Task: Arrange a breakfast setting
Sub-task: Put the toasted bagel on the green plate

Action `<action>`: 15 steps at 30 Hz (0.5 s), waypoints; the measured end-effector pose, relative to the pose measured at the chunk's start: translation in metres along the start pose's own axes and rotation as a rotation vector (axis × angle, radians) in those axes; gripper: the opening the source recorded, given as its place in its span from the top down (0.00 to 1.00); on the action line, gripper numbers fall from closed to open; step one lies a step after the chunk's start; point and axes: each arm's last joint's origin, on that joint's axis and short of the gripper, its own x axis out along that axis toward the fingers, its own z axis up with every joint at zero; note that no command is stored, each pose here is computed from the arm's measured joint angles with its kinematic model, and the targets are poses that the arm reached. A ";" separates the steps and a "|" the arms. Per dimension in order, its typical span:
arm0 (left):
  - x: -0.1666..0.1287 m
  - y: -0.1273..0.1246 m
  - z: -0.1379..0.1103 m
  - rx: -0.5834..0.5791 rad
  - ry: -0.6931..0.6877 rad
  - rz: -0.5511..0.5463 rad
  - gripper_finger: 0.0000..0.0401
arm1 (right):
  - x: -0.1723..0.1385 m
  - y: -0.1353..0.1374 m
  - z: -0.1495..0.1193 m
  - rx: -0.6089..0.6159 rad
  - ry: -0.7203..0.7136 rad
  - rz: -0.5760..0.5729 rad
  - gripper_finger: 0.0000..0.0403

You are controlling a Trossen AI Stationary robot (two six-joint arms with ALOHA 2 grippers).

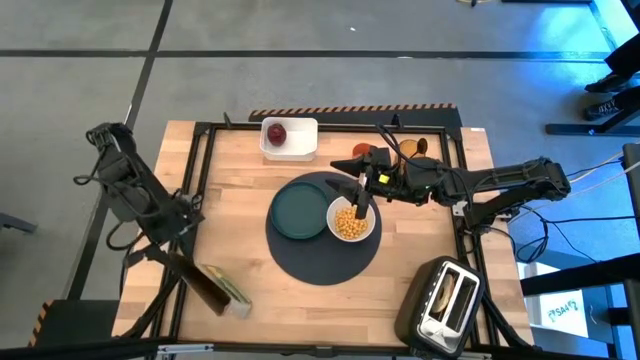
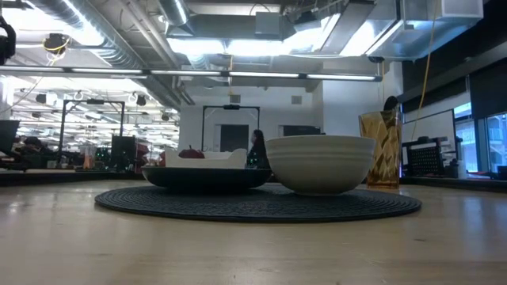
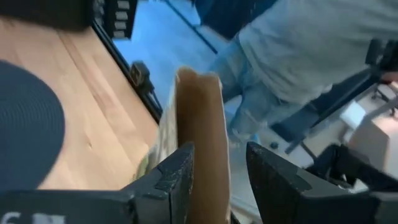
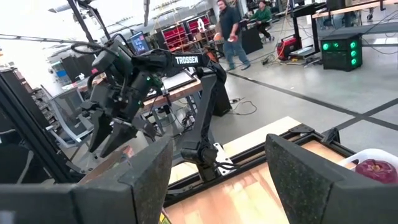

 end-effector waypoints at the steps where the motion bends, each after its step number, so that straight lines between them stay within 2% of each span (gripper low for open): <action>1: -0.002 0.000 0.001 0.001 -0.021 0.001 0.65 | 0.000 0.000 0.000 0.002 0.000 0.000 0.39; 8: -0.029 -0.001 0.012 -0.071 -0.307 0.035 0.65 | 0.000 0.000 0.001 0.073 -0.012 -0.019 0.39; 11: -0.044 0.000 0.016 -0.082 -0.456 0.113 0.65 | 0.000 -0.001 0.002 0.063 -0.004 -0.068 0.39; 15: -0.057 0.003 0.020 0.020 -0.600 0.282 0.65 | -0.003 0.002 0.016 0.069 0.023 -0.109 0.39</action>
